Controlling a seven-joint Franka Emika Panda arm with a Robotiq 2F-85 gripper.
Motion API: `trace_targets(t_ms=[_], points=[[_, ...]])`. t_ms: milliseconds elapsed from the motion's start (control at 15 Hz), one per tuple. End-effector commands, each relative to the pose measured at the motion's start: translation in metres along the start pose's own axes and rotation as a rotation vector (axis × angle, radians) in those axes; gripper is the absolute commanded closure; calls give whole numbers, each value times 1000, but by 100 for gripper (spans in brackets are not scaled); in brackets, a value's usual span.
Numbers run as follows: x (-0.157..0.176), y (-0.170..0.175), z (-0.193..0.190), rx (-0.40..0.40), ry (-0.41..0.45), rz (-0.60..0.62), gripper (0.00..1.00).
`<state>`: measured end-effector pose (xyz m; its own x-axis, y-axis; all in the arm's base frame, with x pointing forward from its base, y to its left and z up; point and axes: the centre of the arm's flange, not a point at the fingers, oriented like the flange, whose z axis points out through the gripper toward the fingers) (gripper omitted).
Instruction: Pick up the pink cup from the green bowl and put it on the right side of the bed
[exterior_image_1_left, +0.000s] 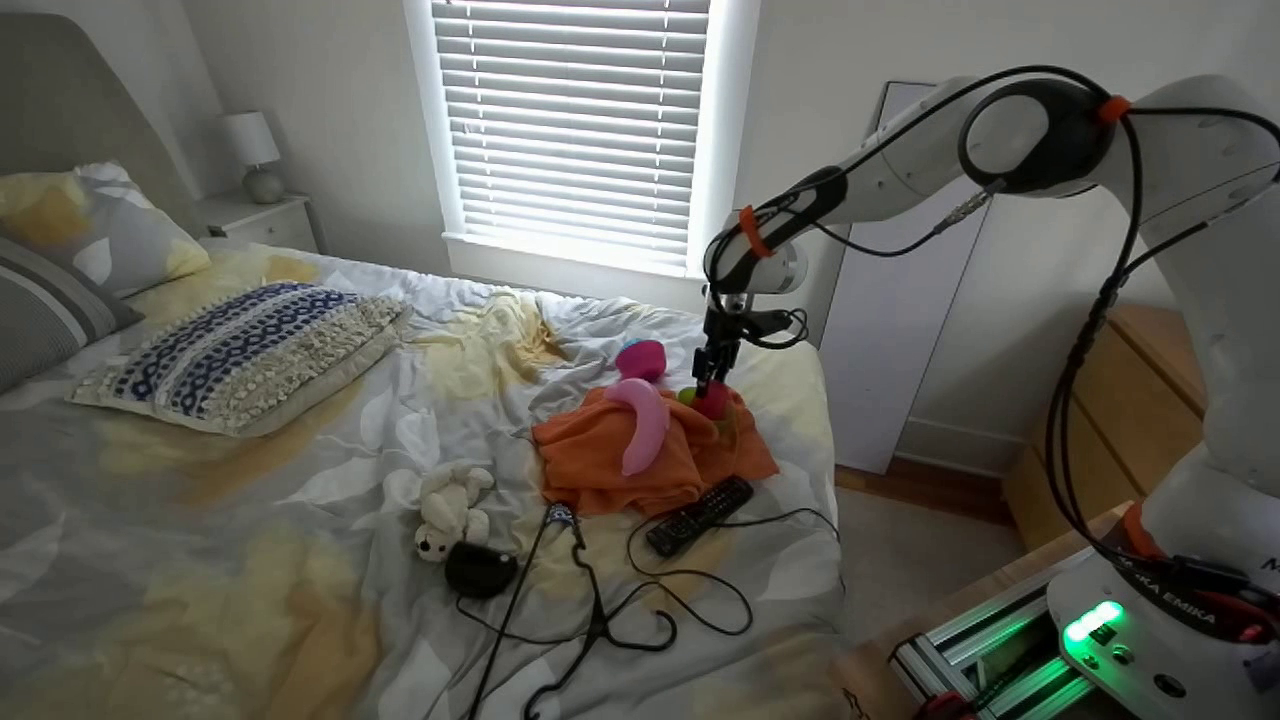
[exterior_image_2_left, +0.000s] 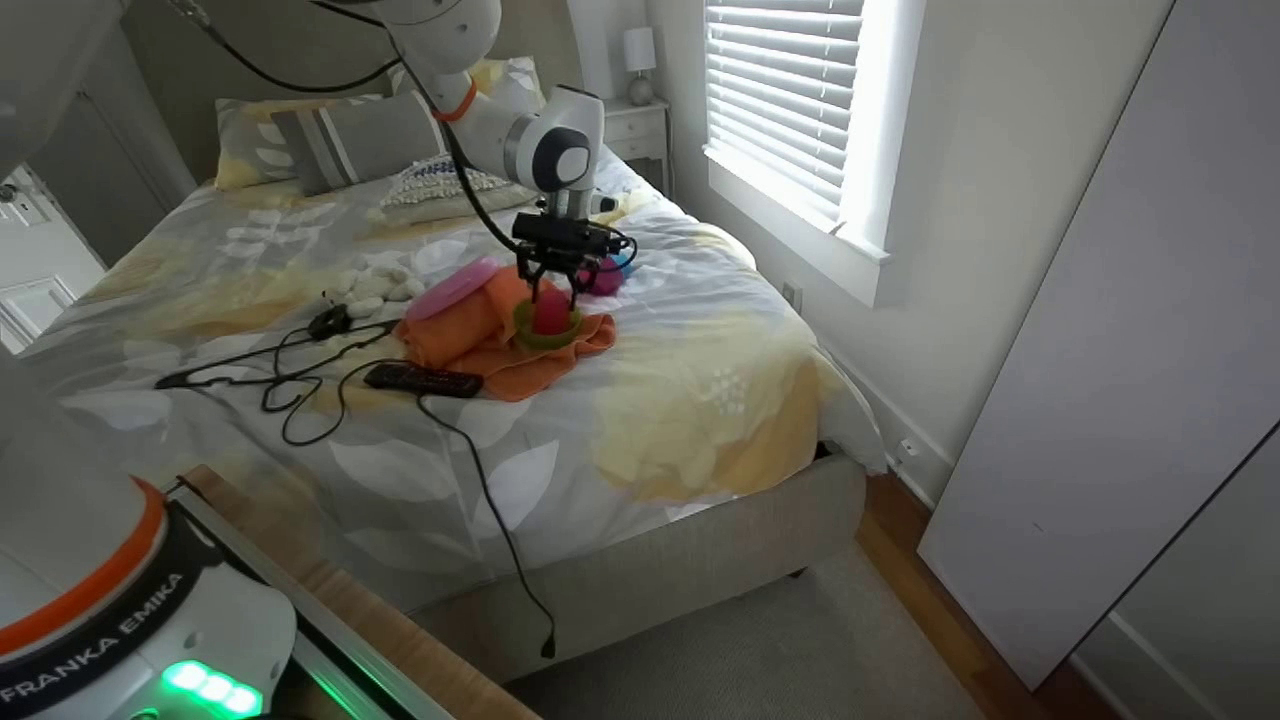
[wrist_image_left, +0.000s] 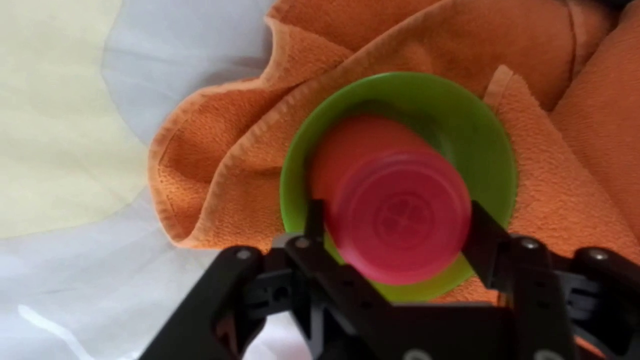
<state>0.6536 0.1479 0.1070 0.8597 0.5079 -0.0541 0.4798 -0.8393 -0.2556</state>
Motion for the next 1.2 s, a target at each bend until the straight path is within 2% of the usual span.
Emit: trace_targets(t_ms=[0,67,333,467,600,800,1133], points=[[2,-6,-19,0,-12,-5,53],[-1,-10,-32,-4,-8,-3,58],[-13,-7,-85,-33,54,29,58],[-17,9,-105,-35,127,40,58],[-19,32,-114,-3,228,33,58],[-19,82,-107,53,400,58,58],[-30,149,-66,129,644,116,58]])
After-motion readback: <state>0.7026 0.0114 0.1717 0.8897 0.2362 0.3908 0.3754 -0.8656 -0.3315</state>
